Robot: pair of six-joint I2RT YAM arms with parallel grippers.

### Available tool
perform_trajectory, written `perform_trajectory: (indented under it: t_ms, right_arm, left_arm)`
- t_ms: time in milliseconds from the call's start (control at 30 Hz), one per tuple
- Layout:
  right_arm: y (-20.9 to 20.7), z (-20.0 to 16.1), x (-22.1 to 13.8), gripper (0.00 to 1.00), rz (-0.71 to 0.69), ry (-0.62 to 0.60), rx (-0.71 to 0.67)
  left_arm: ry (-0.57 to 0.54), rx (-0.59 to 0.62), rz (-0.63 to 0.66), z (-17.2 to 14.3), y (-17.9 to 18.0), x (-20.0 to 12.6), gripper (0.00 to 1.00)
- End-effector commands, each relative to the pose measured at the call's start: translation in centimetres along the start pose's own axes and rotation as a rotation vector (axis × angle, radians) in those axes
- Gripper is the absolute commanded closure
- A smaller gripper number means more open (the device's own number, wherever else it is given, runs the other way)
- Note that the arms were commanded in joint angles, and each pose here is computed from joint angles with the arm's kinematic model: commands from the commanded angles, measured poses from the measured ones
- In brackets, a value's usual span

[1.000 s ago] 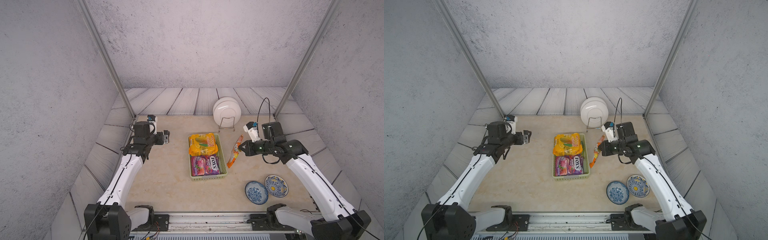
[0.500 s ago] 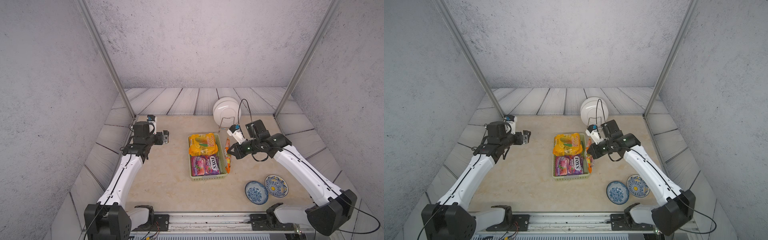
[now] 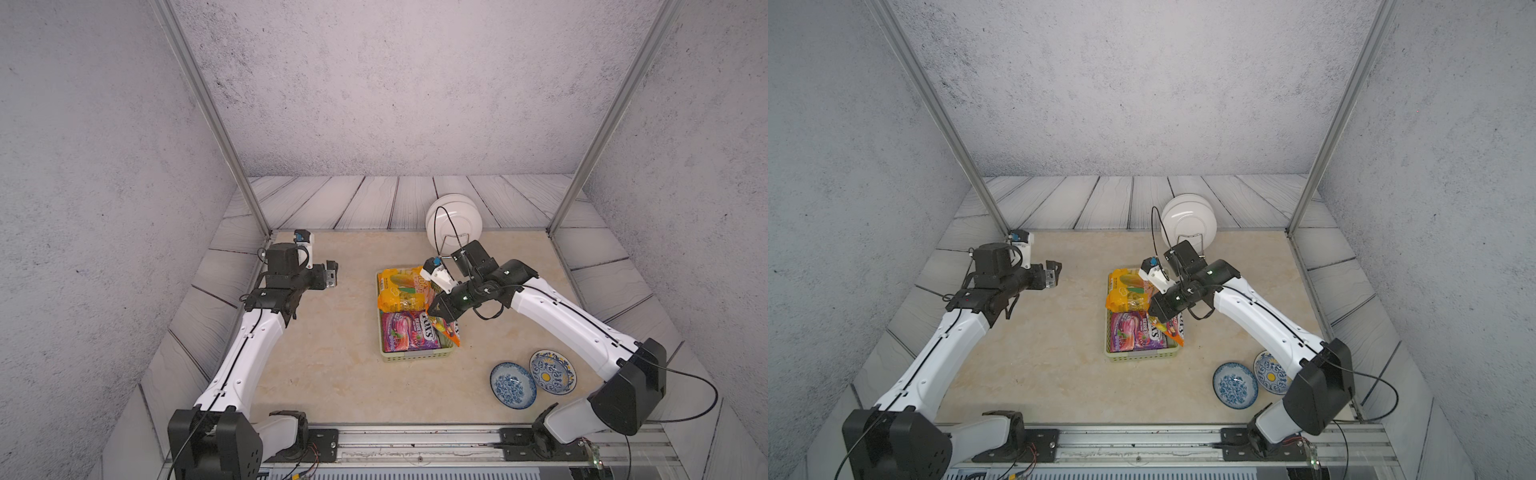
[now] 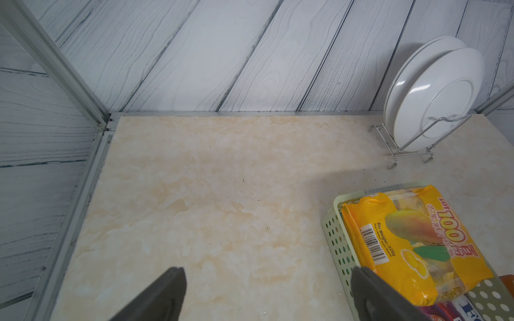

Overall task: Put the candies in the basket
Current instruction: Place the candy in the basket.

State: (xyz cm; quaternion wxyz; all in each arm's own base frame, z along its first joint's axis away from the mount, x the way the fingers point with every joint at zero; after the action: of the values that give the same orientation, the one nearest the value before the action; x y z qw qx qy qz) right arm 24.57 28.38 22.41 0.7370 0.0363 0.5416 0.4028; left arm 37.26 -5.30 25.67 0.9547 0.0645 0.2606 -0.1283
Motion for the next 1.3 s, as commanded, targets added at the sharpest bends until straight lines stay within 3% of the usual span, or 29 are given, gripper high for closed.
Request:
perform_trajectory:
  t_ms: [0,400,733,933,967,1133,1267]
  right_arm:
    - [1.9,1.4,1.4,1.0,0.05,-0.03,0.004]
    - [3.6,0.2,7.6,1.0,0.03,0.065,0.037]
    - [3.3,1.1,10.0,1.0,-0.042,0.08,0.033]
    - [4.3,0.0,11.7,1.0,-0.04,0.159,-0.026]
    - [4.6,0.0,11.6,0.96,-0.038,0.174,-0.034]
    - [4.3,0.9,10.0,0.53,-0.1,0.126,-0.063]
    - [3.3,1.6,7.8,0.38,-0.201,0.071,-0.087]
  left_arm:
    - [-0.03,0.012,0.014,0.8,0.3,-1.0,0.01]
    - [-0.04,0.011,0.011,1.0,0.1,-1.1,0.01]
    - [-0.033,0.016,0.01,0.9,0.1,-1.2,0.01]
    - [-0.032,0.011,0.002,0.7,0.0,-1.0,0.01]
    - [-0.031,0.013,0.002,0.8,0.0,-1.1,0.01]
    - [-0.022,0.014,0.016,0.1,0.2,-0.5,0.01]
    - [-0.024,0.006,-0.004,0.5,-0.1,-0.7,0.01]
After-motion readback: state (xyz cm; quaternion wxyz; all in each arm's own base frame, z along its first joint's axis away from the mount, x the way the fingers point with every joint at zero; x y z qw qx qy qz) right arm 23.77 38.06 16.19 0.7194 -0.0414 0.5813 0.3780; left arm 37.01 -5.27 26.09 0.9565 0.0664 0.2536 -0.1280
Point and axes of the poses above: each gripper's point midway between its finger pads, its own x axis out along the fingers, its own y axis along the line the jaws close on, z = x × y, the point moved 1 cm from there along -x, back along the fingers, and after that the axes turned 12 degrees about x, right-handed, at the moved point
